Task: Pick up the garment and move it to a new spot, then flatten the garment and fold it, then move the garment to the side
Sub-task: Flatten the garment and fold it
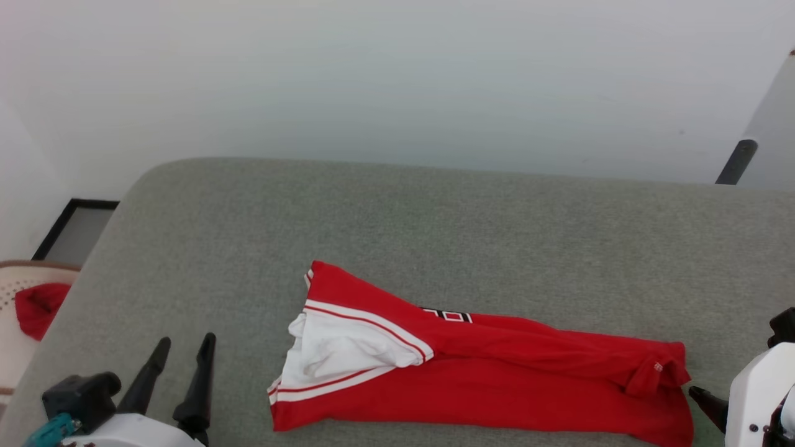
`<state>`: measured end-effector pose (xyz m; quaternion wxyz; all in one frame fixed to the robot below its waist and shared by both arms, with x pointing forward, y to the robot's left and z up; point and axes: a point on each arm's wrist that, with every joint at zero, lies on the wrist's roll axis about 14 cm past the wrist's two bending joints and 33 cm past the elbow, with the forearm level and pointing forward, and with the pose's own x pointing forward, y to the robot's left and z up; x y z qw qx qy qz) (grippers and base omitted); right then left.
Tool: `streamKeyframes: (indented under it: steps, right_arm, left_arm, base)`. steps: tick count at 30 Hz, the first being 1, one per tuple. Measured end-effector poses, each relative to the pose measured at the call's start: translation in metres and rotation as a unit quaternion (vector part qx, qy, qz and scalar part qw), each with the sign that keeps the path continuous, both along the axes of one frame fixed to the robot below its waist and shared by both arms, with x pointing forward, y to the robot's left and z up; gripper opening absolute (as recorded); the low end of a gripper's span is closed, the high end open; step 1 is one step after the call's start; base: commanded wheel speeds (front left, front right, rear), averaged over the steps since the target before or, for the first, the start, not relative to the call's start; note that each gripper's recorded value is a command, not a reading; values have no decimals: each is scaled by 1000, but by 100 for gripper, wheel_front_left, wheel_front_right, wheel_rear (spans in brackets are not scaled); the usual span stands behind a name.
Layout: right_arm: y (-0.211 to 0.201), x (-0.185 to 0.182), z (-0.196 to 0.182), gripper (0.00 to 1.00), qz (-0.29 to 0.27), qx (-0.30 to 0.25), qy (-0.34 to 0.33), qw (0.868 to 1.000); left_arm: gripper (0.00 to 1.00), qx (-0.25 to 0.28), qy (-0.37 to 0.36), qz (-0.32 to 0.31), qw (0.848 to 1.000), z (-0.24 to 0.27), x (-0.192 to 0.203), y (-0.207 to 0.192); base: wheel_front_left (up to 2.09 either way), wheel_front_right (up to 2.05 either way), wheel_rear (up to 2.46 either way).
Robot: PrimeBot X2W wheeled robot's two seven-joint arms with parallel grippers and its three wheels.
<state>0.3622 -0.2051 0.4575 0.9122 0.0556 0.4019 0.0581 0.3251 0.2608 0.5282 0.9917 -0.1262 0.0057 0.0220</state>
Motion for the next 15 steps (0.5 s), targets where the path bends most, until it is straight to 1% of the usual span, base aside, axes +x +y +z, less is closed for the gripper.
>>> streamKeyframes:
  steps: [8, 11, 15]
  right_arm:
    - [4, 15, -24, 100, 10, -9, 57, 998]
    - [14, 20, -37, 100, 25, -13, 79, 996]
    - [27, 22, -56, 100, 39, -2, 120, 992]
  left_arm:
    - [100, -14, 7, 16, 1000, -13, 0, 5]
    - [100, -21, 10, 21, 1000, -16, 2, 6]
    - [100, -24, 17, 31, 999, -21, 4, 9]
  base:
    - [0, 0, 0]
    - [0, 0, 0]
    - [0, 0, 0]
